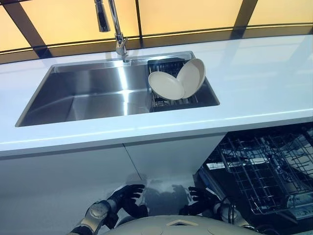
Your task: Pick up plates and place into dishwasher.
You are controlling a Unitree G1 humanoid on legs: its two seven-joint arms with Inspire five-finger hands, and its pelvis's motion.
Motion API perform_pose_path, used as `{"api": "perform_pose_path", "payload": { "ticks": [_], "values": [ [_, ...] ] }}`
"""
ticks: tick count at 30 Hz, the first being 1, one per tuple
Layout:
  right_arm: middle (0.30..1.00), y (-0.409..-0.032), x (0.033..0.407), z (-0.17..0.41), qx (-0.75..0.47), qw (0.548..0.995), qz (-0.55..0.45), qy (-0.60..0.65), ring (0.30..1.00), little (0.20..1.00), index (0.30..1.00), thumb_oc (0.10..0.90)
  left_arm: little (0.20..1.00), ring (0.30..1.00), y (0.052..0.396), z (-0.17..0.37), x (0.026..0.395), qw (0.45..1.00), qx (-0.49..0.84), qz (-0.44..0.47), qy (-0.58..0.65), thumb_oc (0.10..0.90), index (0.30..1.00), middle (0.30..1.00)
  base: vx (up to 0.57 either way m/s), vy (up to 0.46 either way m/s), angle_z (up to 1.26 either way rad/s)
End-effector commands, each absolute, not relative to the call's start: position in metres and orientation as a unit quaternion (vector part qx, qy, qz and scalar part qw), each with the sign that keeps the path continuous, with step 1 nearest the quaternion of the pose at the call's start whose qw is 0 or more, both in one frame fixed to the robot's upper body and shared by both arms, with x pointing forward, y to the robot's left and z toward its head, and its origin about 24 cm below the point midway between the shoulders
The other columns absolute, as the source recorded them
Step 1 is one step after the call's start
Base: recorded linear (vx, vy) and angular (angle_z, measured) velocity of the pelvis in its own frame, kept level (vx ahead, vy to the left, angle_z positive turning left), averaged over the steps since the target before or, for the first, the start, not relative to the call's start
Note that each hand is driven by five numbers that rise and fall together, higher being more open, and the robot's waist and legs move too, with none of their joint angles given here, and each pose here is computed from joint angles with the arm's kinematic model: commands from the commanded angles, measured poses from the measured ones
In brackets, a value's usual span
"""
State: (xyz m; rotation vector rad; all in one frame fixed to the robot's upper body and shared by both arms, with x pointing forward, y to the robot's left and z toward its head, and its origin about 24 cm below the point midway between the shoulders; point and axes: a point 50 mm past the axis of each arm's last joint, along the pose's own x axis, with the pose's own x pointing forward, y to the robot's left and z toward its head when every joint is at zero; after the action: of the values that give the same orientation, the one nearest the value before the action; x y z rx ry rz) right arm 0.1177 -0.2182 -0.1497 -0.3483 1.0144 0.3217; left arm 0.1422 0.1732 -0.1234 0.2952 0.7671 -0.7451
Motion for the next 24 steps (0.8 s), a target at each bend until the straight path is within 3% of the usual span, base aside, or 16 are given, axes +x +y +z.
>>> {"api": "perform_pose_path", "payload": {
  "ticks": [1,8,12,18,24],
  "values": [
    [0.9,-0.218,0.137,-0.142,-0.186,0.851,0.182,0.456,0.9,0.9,0.9,0.8,0.9,0.9,0.162,-0.081,0.198,0.873,0.169,-0.397,0.229,0.8,0.9,0.9,0.01,0.025,-0.07],
    [0.9,-0.221,0.134,-0.142,-0.19,0.849,0.177,0.46,0.9,0.9,0.9,0.8,0.9,0.9,0.144,0.016,0.236,0.812,0.226,-0.532,0.081,0.8,0.9,0.9,0.0,0.005,-0.01],
    [0.9,-0.222,0.127,-0.144,-0.187,0.85,0.168,0.464,0.9,0.9,0.9,0.8,0.9,0.9,0.136,0.074,0.244,0.803,0.228,-0.55,-0.004,0.8,0.9,0.9,0.0,0.0,0.0],
    [0.9,-0.219,0.111,-0.15,-0.168,0.85,0.146,0.478,0.9,0.9,0.9,0.8,0.9,0.9,0.126,0.16,0.235,0.78,0.095,-0.593,-0.175,0.8,0.9,0.9,0.01,-0.025,0.04],
    [0.9,-0.21,0.106,-0.154,-0.159,0.848,0.145,0.484,0.9,0.9,0.9,0.8,0.9,0.9,0.115,0.175,0.228,0.73,-0.044,-0.654,-0.195,0.8,0.9,0.9,0.0,-0.027,0.09]
  ]
}}
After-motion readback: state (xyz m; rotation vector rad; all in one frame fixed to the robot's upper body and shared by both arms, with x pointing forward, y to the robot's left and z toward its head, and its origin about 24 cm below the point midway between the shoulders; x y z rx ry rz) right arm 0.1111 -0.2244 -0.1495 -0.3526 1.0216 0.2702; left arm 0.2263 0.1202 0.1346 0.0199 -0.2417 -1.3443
